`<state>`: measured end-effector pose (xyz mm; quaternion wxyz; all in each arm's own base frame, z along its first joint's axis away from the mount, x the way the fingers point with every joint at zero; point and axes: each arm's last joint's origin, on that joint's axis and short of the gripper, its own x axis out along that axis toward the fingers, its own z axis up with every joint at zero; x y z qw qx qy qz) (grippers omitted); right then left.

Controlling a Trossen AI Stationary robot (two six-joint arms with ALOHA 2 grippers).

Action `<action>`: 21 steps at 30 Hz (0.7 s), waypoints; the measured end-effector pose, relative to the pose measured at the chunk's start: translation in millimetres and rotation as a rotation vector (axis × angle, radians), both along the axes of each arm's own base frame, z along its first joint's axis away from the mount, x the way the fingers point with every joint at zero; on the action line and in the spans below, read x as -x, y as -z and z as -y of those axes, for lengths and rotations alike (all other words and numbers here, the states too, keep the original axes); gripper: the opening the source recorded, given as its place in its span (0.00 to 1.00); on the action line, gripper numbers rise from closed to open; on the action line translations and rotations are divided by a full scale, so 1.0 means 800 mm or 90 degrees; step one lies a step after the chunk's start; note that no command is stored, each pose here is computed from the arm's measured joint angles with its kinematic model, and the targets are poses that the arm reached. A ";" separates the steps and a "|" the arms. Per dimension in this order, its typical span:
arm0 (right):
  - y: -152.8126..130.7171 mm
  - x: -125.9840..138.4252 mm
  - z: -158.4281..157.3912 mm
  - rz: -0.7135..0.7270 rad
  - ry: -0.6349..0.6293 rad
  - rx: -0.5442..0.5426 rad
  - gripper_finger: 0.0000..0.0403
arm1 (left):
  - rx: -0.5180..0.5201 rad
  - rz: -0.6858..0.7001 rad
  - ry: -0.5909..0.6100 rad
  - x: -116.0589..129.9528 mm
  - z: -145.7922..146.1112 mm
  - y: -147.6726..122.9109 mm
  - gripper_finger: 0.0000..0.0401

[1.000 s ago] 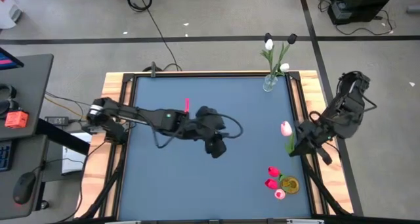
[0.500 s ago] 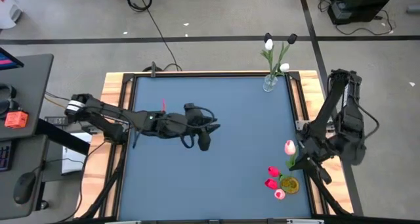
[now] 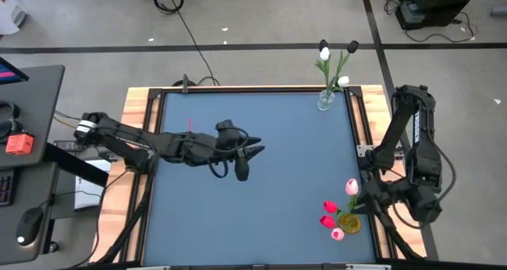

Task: Sort flowers into vase by color
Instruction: Put the pink flower into the yellow vase, then return to Home Position

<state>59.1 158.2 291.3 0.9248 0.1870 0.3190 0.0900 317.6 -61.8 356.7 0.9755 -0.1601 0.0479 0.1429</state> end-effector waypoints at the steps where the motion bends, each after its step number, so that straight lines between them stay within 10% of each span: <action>1: 0.001 0.000 0.000 -0.011 0.002 -0.004 0.29 | 0.001 0.002 0.000 -0.001 0.000 0.000 0.35; 14: -0.007 0.015 0.014 -0.220 -0.061 -0.172 0.43 | -0.011 -0.025 0.005 -0.001 0.000 0.006 0.35; 21: 0.003 0.021 0.042 -0.303 0.029 -0.134 0.42 | -0.024 -0.077 -0.003 0.000 -0.005 0.015 0.35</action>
